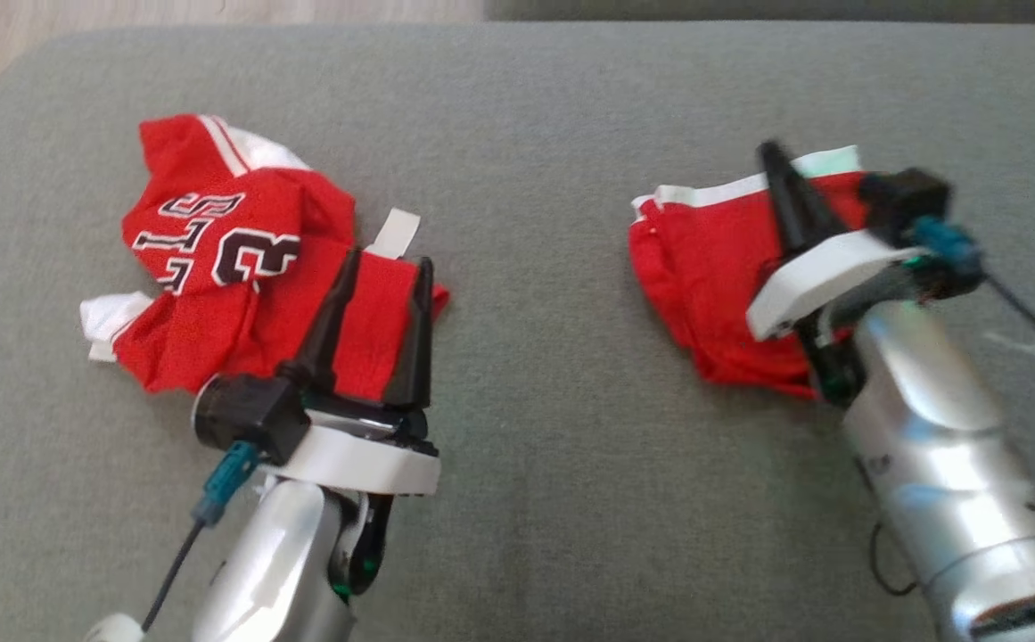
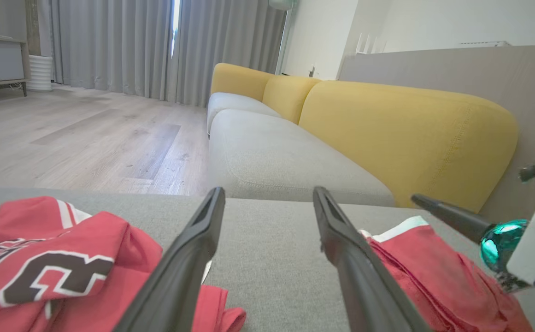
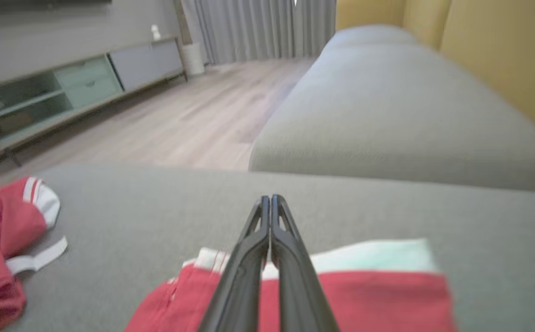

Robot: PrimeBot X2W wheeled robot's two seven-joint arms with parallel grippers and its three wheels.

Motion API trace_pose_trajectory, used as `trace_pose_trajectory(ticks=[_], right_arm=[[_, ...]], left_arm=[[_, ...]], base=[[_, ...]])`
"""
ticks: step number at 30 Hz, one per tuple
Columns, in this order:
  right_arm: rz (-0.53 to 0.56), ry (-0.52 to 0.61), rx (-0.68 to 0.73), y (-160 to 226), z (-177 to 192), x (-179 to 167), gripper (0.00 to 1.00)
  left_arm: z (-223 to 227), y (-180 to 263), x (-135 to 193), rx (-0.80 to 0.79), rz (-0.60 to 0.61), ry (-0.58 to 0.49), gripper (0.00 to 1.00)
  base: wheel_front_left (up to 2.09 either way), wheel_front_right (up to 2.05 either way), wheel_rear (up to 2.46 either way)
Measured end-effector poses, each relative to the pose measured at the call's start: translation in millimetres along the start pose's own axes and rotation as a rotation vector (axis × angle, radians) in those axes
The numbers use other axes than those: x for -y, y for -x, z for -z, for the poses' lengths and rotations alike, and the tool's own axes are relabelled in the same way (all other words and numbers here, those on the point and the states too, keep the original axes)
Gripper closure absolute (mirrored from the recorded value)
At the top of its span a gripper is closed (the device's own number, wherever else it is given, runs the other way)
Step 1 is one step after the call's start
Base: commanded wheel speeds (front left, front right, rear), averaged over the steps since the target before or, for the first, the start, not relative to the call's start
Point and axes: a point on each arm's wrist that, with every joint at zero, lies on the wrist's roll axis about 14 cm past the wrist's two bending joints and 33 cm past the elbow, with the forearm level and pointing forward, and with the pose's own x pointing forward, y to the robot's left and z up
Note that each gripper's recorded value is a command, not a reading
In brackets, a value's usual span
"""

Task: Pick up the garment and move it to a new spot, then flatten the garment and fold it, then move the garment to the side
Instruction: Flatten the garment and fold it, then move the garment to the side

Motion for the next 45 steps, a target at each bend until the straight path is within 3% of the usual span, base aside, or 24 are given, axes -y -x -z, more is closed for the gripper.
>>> trace_pose_trajectory(ticks=[4,9,10,11,12,25,37,45], right_arm=[[0.104,0.019,0.142,24,-41,40,1.00],[0.245,0.039,0.196,75,-45,79,1.00],[0.266,0.041,0.201,84,-43,82,0.93],[0.284,0.045,0.208,93,-43,85,0.30],[0.303,0.043,0.219,102,-43,87,0.00],[0.373,-0.014,0.237,168,-18,74,0.00],[0.337,-0.018,0.244,161,-21,63,0.00],[0.341,0.019,0.211,136,-20,74,0.00]], left_arm=[[-10,-1,6,0.030,0.015,-0.003,0.00],[-12,7,10,0.035,0.013,-0.005,0.00],[-13,8,11,0.038,0.014,-0.006,0.00],[-14,9,12,0.042,0.019,-0.010,0.00],[-15,9,15,0.045,0.027,-0.012,0.00],[-7,29,22,0.022,0.033,-0.029,0.00],[-8,34,16,0.023,0.014,-0.030,0.00],[2,32,8,-0.004,-0.007,-0.023,0.00]], base=[[0.00,0.00,0.00],[0.00,0.00,0.00],[0.00,0.00,0.00],[0.00,0.00,0.00],[0.00,0.00,0.00],[0.00,0.00,0.00],[0.00,0.00,0.00],[0.00,0.00,0.00]])
